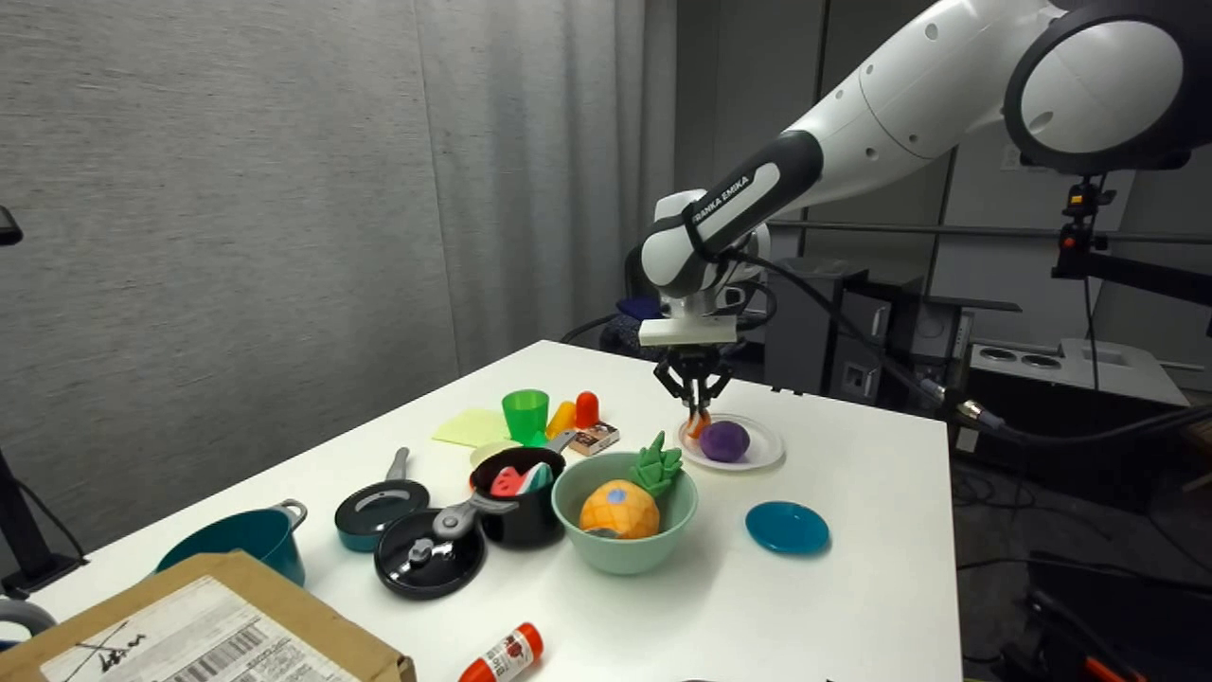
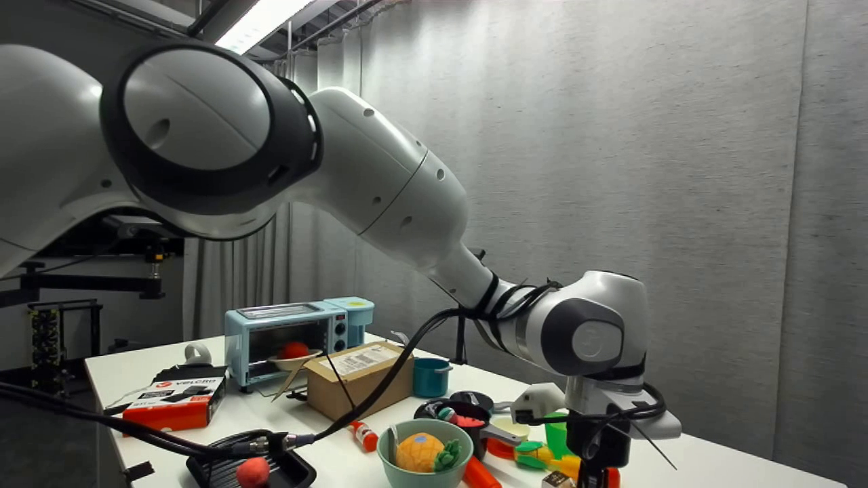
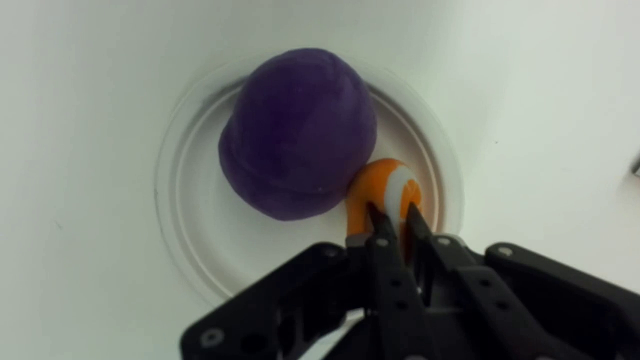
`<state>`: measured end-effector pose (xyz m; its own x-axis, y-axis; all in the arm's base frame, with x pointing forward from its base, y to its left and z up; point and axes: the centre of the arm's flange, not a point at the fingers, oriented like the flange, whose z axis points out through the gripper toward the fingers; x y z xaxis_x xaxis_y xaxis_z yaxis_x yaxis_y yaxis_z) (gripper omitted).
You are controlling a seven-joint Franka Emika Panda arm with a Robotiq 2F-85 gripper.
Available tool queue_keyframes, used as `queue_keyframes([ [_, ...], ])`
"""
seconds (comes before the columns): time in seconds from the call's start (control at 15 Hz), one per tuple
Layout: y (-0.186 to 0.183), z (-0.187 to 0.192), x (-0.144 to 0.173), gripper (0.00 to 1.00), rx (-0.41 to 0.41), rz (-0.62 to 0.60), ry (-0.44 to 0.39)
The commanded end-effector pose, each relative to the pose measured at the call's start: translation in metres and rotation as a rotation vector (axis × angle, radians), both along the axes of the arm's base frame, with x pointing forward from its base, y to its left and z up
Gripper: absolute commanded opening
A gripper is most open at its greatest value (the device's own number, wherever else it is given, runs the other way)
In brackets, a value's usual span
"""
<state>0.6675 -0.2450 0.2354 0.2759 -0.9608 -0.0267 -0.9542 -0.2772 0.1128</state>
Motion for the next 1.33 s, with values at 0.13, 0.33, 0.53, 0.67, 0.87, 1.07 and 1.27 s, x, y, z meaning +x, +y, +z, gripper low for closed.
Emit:
queue_keyframes([
  [0.13,0.004,0.004,0.006,0.50,0.013,0.028,-0.024],
  [0.33,0.017,0.018,0.016,0.74,0.015,0.116,-0.058],
  [0.53,0.059,0.041,0.030,0.96,0.046,0.294,-0.090],
  [0.67,0.102,0.055,0.035,1.00,0.064,0.402,-0.113],
  [0.87,0.164,0.076,0.042,1.00,0.125,0.555,-0.166],
  [1.07,0.214,0.090,0.042,1.00,0.185,0.714,-0.192],
  [1.27,0.238,0.086,0.042,1.00,0.261,0.858,-0.165],
])
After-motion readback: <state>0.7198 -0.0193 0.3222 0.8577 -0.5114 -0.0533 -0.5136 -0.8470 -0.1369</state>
